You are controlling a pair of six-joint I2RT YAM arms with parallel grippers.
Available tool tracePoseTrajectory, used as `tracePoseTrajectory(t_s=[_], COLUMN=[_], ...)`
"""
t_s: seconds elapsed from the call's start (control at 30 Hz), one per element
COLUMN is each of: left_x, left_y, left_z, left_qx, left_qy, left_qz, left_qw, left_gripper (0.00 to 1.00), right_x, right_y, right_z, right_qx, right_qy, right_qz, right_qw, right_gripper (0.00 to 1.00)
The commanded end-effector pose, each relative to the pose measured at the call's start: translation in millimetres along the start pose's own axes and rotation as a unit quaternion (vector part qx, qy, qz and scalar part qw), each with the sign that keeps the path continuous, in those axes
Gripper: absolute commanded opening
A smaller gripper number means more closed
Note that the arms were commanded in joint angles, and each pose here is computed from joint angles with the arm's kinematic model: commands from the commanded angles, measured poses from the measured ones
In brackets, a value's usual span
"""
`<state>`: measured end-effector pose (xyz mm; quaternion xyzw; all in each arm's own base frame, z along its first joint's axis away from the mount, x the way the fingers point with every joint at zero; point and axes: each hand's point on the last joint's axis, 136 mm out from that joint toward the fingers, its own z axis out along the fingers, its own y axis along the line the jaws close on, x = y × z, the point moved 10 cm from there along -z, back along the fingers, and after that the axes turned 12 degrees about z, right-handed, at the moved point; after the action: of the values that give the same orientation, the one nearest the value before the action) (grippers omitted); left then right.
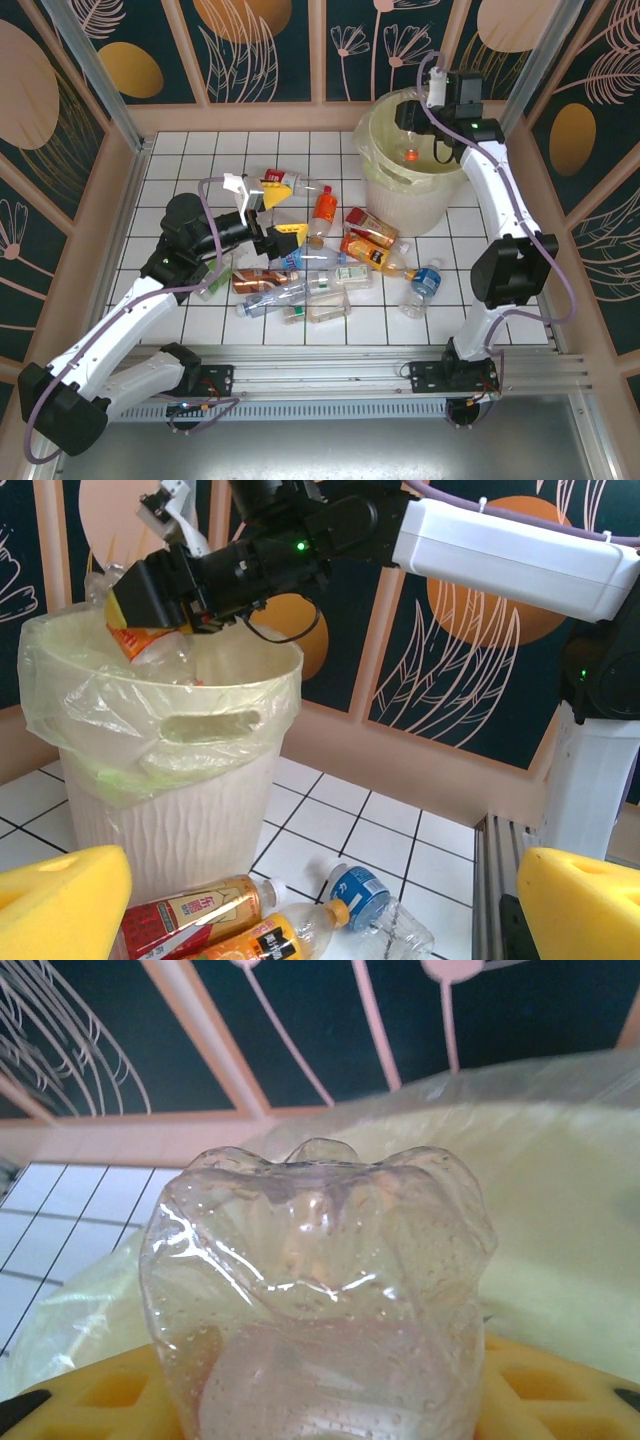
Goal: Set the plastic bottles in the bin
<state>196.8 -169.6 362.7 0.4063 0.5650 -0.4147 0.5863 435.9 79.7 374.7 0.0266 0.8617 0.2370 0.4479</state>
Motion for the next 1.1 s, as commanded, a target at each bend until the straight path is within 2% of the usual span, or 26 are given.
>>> tracePoseTrajectory(t_s=[0.0,0.3,0.67,0.93,1.07], left_x=[-8.3,-9.3,-6.2,-4.9,-4.4], left_y=[-3.4,-3.5,-1.8,-0.7,-0.3], left_z=[-0.2,-0.1,1.3,2.1,2.4], left_qx=[0.016,0.017,0.013,0.011,0.01], left_qy=[-0.006,-0.004,0.004,0.007,0.008], left_qz=[0.017,0.017,0.016,0.015,0.014], left_qw=[1.0,1.0,1.0,1.0,1.0], left_gripper=[0.99,0.99,0.99,0.99,0.99], right_x=[15.7,45.3,54.6,62.9,58.9], right_y=[-5.6,-19.1,-35.8,-41.2,-39.0], right_z=[9.3,28.7,50.0,57.6,56.9], right_qx=[-0.028,-0.035,-0.023,-0.015,-0.016], right_qy=[0.046,0.108,0.163,0.169,0.16], right_qz=[0.006,0.021,0.045,0.056,0.06], right_qw=[0.999,0.993,0.985,0.984,0.985], right_gripper=[0.55,0.55,0.6,0.64,0.7])
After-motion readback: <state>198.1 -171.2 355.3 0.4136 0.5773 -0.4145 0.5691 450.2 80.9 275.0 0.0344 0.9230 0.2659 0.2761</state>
